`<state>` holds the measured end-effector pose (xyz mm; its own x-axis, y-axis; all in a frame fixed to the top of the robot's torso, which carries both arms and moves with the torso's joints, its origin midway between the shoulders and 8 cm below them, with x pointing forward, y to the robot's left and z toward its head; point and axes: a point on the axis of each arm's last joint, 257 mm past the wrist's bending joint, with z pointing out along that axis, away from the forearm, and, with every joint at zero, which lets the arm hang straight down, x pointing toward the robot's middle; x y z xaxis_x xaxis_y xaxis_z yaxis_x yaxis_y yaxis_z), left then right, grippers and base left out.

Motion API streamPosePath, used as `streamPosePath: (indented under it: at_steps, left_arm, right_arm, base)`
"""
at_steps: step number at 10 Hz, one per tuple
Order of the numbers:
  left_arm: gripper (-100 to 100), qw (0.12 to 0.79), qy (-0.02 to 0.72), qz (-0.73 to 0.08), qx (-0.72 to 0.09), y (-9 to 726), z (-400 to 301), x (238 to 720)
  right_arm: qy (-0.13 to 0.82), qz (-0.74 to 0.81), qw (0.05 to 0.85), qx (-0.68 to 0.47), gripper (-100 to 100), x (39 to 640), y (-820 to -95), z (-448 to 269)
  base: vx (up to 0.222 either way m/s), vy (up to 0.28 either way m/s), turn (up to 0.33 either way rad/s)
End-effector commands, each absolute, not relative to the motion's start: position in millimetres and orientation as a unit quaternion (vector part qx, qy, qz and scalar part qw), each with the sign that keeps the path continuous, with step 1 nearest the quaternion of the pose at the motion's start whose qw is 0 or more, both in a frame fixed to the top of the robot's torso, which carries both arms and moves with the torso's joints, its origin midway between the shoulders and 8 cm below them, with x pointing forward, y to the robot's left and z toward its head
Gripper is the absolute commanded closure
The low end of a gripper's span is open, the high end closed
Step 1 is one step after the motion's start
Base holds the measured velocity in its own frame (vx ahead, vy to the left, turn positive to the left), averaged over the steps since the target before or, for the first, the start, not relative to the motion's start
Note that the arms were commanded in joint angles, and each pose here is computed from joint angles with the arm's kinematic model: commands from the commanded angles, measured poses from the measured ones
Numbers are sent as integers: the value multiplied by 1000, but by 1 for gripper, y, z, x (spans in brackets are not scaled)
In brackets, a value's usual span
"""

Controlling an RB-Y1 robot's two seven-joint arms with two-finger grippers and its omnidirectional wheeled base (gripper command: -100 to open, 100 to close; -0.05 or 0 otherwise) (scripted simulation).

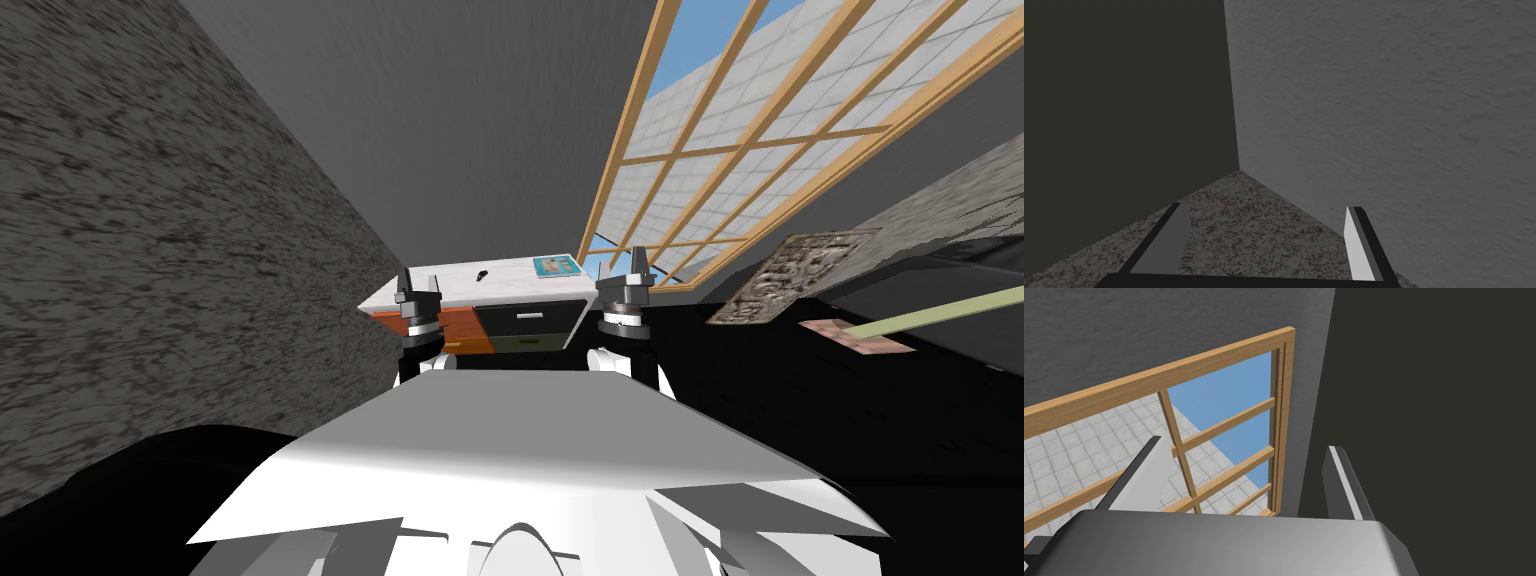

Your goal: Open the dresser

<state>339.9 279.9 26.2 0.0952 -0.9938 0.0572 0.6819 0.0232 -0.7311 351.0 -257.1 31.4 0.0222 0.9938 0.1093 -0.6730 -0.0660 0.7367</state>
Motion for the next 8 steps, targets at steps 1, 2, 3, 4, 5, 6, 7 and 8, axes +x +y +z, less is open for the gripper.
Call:
streamPosePath:
  at_steps: [1, 2, 3, 4, 5, 6, 7, 8]
  left_arm:
    - [0, 671, 249, -625, -313, 280, 26, 340]
    - [0, 671, 249, -625, -313, 280, 26, 340]
    - [0, 671, 249, -625, -313, 280, 26, 340]
    - [0, 671, 249, -625, -313, 280, 26, 340]
    - [0, 671, 249, -625, -313, 280, 26, 340]
    - [0, 671, 249, -625, -313, 280, 26, 340]
    - [0, 671, 249, -625, -313, 280, 26, 340]
    - [0, 671, 249, -625, -313, 280, 26, 340]
  right_arm:
    - [247, 654, 637, 324, 0, 351, -257, 31]
    - [247, 654, 637, 324, 0, 351, -257, 31]
    - [247, 654, 637, 324, 0, 351, -257, 32]
    - [247, 654, 637, 324, 0, 351, -257, 32]
    - [247, 654, 637, 324, 0, 351, -257, 32]
    - [247, 654, 637, 324, 0, 351, -257, 32]
    - [247, 654, 637, 324, 0, 351, -257, 32]
    - [247, 654, 637, 324, 0, 351, -257, 32]
  base:
    - [0, 0, 0]
    - [0, 0, 0]
    - [0, 0, 0]
    - [0, 0, 0]
    - [0, 0, 0]
    - [0, 0, 0]
    - [0, 0, 0]
    - [0, 0, 0]
